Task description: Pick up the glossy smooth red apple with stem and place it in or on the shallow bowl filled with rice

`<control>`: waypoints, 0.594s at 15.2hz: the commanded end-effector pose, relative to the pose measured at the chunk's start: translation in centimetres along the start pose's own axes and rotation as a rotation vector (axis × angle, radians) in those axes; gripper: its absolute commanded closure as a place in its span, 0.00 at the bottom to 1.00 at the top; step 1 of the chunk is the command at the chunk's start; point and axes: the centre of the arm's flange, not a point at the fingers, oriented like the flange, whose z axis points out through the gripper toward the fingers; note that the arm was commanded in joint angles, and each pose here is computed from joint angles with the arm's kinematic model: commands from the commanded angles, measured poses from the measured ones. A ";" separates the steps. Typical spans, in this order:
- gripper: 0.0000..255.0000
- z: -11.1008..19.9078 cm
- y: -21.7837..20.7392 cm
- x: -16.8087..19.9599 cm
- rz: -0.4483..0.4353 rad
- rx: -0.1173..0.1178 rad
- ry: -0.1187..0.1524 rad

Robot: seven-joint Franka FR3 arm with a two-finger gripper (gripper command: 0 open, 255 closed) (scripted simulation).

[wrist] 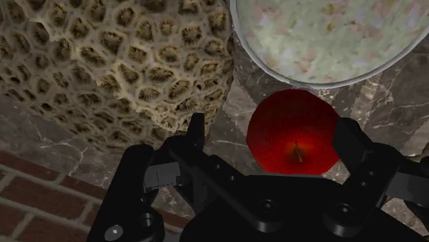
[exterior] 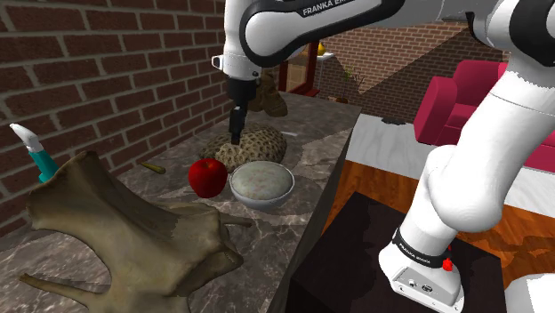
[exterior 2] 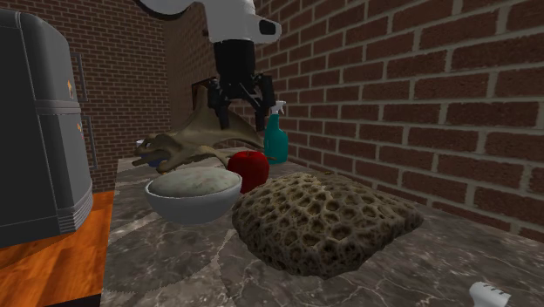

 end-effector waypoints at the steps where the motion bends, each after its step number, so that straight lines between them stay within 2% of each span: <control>1: 0.00 0.6 -0.8 2.0 -0.060 0.018 0.011; 5: 0.00 1.6 -3.3 5.9 -0.175 0.053 0.031; 9: 0.00 3.3 -3.7 6.3 -0.186 0.056 0.033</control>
